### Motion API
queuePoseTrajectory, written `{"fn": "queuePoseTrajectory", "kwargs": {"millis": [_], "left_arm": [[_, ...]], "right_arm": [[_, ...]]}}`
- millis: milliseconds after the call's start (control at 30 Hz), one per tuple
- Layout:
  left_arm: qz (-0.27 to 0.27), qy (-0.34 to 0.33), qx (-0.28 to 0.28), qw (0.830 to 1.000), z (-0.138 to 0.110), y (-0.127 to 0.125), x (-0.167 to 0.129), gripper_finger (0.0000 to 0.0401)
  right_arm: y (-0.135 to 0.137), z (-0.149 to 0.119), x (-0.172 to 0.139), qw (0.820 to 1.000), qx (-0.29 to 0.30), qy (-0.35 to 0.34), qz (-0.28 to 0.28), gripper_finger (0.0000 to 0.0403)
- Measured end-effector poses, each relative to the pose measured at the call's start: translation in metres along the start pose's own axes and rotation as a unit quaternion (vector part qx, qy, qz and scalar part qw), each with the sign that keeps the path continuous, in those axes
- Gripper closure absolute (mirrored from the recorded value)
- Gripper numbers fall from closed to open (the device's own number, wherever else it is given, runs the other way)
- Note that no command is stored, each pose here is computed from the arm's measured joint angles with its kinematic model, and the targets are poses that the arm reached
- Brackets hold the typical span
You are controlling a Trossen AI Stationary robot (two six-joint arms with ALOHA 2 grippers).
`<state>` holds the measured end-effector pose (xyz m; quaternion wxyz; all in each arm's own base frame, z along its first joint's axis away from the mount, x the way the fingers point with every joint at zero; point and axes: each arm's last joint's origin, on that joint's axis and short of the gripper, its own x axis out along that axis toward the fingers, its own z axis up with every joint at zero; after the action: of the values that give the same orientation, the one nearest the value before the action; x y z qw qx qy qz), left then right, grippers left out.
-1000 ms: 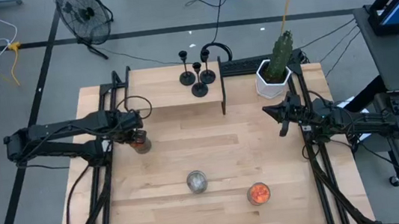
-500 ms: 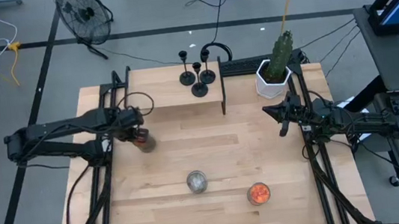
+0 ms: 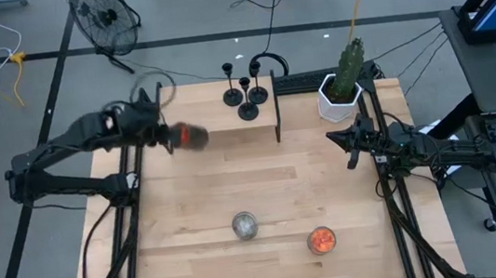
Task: Pick & Place candle stick holders
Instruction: Put the top orange scented candle on the shelf
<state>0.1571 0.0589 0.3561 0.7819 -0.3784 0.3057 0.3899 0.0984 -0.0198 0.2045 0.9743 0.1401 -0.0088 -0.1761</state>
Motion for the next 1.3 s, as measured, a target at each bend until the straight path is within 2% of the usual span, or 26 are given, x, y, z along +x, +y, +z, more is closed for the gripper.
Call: {"fn": "queuePoseTrajectory", "kwargs": {"millis": [233, 433, 600, 767, 967, 1167, 1300], "left_arm": [[0.018, -0.099, -0.022, 0.995, 0.039, -0.008, -0.032, 0.0400], [0.057, -0.120, 0.009, 0.991, 0.080, -0.020, -0.028, 0.0400], [0.127, -0.079, 0.012, 0.989, 0.110, -0.014, -0.013, 0.0400], [0.184, -0.043, -0.006, 0.982, 0.137, 0.002, 0.003, 0.0400], [0.163, 0.015, -0.026, 0.986, 0.162, 0.031, 0.028, 0.0400], [0.193, 0.059, -0.053, 0.978, 0.175, 0.060, 0.050, 0.0400], [0.197, 0.074, -0.055, 0.976, 0.179, 0.066, 0.062, 0.0400]], "right_arm": [[0.000, 0.000, 0.000, 1.000, 0.000, 0.000, 0.000, 0.0403], [0.000, 0.000, 0.000, 1.000, 0.000, 0.000, 0.000, 0.0403], [0.000, 0.000, 0.000, 1.000, 0.000, 0.000, 0.001, 0.0403], [0.000, 0.000, 0.000, 1.000, 0.000, 0.001, 0.001, 0.0403], [0.000, 0.000, 0.000, 1.000, 0.000, 0.001, 0.001, 0.0403], [0.000, 0.000, 0.000, 1.000, 0.000, 0.001, 0.001, 0.0403], [0.000, 0.000, 0.000, 1.000, 0.000, 0.001, 0.001, 0.0403]]}}
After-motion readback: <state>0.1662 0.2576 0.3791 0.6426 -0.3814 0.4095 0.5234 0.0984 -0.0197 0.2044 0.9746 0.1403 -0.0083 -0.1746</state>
